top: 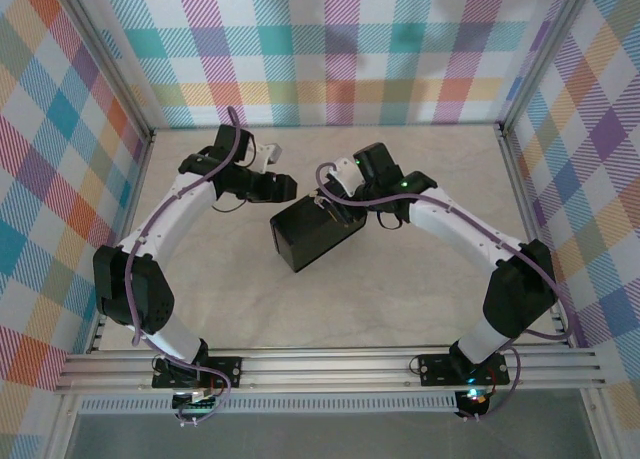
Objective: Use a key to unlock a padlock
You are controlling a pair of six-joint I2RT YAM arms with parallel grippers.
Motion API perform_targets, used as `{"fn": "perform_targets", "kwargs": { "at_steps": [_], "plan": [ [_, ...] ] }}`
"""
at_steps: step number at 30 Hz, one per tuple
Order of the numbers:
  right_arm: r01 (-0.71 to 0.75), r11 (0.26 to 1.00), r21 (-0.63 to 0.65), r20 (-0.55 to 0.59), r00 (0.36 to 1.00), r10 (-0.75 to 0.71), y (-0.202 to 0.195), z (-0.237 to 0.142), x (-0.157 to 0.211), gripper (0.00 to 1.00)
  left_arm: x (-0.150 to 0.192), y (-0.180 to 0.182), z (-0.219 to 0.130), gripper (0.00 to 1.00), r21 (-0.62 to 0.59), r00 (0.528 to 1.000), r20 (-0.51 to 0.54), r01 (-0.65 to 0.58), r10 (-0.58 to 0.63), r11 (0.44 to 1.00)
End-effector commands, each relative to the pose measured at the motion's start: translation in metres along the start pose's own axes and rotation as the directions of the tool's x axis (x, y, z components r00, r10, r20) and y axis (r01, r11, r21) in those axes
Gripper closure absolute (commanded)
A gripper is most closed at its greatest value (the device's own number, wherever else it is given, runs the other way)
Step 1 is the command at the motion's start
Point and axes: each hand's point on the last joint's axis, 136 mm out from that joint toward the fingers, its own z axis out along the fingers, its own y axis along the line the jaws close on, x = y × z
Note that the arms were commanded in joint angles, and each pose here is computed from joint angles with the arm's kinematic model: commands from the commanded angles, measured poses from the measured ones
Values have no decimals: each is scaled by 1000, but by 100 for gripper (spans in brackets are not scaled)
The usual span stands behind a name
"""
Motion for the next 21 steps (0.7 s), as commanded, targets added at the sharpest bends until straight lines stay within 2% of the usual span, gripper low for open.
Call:
{"fn": "perform_targets", "kwargs": {
  "at_steps": [1, 6, 9, 17, 21],
  "plan": [
    [6, 1000, 7, -114, 993, -5, 2, 12, 30, 51, 12, -14, -6, 38, 33, 1000, -25, -18, 19, 999],
    [-45, 997, 67, -79, 996, 50, -10, 8, 20, 65, 23, -22, 0, 38, 59, 998, -51, -27, 30, 998],
    [-106, 992, 70, -24, 994, 108, -17, 1, 5, 69, 24, -25, 1, 38, 69, 998, -49, -23, 27, 997],
    [-176, 983, 44, -1, 984, 176, -27, -1, -9, 72, 32, -43, 8, 39, 119, 996, -72, -44, 53, 992],
    [-276, 960, 46, 12, 961, 275, -38, -6, -9, 75, 38, -52, 12, 39, 139, 993, -93, -54, 67, 989]
  ]
}}
